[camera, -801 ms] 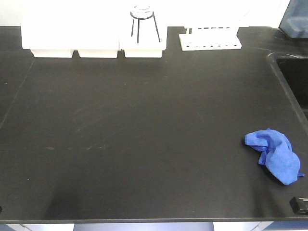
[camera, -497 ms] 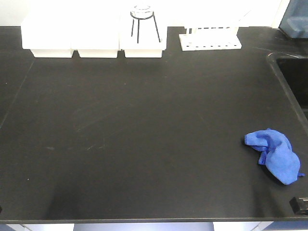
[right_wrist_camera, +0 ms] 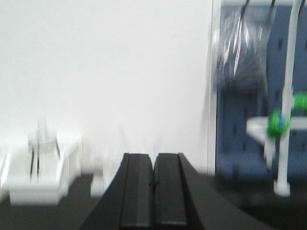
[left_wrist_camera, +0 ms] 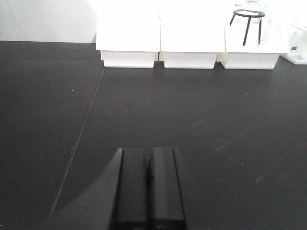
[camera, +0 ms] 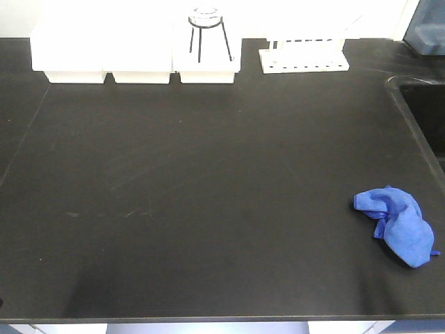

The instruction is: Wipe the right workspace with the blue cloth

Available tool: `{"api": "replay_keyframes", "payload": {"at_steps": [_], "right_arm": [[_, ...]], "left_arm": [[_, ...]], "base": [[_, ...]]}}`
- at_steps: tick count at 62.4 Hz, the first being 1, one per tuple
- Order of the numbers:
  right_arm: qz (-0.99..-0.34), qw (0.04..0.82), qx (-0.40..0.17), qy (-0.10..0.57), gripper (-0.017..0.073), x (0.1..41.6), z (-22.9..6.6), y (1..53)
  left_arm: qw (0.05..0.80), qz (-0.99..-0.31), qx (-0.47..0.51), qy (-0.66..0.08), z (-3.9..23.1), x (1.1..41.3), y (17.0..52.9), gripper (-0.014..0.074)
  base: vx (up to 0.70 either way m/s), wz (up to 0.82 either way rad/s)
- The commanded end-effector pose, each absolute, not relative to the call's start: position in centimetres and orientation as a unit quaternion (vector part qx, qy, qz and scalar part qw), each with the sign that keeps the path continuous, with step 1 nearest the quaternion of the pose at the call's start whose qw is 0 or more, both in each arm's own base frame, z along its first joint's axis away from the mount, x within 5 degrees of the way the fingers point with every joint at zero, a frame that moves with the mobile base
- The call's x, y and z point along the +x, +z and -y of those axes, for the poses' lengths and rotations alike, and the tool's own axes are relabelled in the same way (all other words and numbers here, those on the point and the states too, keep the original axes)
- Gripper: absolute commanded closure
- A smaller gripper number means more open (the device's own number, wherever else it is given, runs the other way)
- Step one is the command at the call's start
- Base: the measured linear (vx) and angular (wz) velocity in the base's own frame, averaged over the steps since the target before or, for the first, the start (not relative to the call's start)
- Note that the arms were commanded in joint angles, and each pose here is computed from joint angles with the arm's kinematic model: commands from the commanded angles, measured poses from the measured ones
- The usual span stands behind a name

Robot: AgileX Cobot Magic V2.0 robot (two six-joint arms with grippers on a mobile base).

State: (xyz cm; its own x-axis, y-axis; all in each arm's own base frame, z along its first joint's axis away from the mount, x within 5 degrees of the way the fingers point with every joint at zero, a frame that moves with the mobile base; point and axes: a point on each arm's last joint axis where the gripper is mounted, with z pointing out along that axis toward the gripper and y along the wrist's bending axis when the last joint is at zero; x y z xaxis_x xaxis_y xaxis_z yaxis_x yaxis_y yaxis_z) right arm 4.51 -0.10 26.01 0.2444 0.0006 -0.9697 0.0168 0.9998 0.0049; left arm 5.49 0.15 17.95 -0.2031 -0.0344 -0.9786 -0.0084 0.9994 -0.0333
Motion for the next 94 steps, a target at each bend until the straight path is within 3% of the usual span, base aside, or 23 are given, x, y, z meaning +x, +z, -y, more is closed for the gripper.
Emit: {"api": "replay_keyframes", "payload": {"at_steps": [1, 14, 21, 31, 40, 46, 64, 69, 94], "right_arm": [[-0.558, 0.830, 0.001, -0.017, 0.0564, 3.1, 0.1, 32.2], [-0.718, 0.695, -0.036, 0.007, 0.0564, 6.7, -0.6, 38.5], [-0.797, 0.601, -0.049, 0.022, 0.0564, 9.7, -0.8, 38.8], [-0.859, 0.509, -0.055, 0.028, 0.0562, 13.1, -0.9, 37.1], [-0.897, 0.436, -0.067, 0.004, 0.0537, 15.1, -0.4, 35.2], [-0.918, 0.390, -0.073, -0.011, 0.0468, 16.3, -0.2, 33.9], [-0.945, 0.317, -0.077, -0.011, 0.0067, 19.1, 0.0, 31.4], [-0.949, 0.305, -0.079, -0.016, 0.0008, 19.9, 0.1, 30.7], [-0.975, 0.204, -0.080, -0.038, 0.0031, 25.3, 0.8, 24.3]], "left_arm": [[0.655, -0.755, -0.010, -0.020, 0.0, 5.6, 17.7, 0.0599], [0.655, -0.755, -0.010, -0.020, 0.0, 5.6, 17.7, 0.0599], [0.655, -0.755, -0.010, -0.020, 0.0, 5.6, 17.7, 0.0599], [0.655, -0.755, -0.010, -0.020, 0.0, 5.6, 17.7, 0.0599], [0.655, -0.755, -0.010, -0.020, 0.0, 5.6, 17.7, 0.0599], [0.655, -0.755, -0.010, -0.020, 0.0, 5.6, 17.7, 0.0599], [0.655, -0.755, -0.010, -0.020, 0.0, 5.6, 17.7, 0.0599], [0.655, -0.755, -0.010, -0.020, 0.0, 5.6, 17.7, 0.0599], [0.655, -0.755, -0.010, -0.020, 0.0, 5.6, 17.7, 0.0599]], "base": [[0.00, 0.00], [0.00, 0.00], [0.00, 0.00], [0.00, 0.00], [0.00, 0.00], [0.00, 0.00], [0.00, 0.00], [0.00, 0.00], [0.00, 0.00]]}}
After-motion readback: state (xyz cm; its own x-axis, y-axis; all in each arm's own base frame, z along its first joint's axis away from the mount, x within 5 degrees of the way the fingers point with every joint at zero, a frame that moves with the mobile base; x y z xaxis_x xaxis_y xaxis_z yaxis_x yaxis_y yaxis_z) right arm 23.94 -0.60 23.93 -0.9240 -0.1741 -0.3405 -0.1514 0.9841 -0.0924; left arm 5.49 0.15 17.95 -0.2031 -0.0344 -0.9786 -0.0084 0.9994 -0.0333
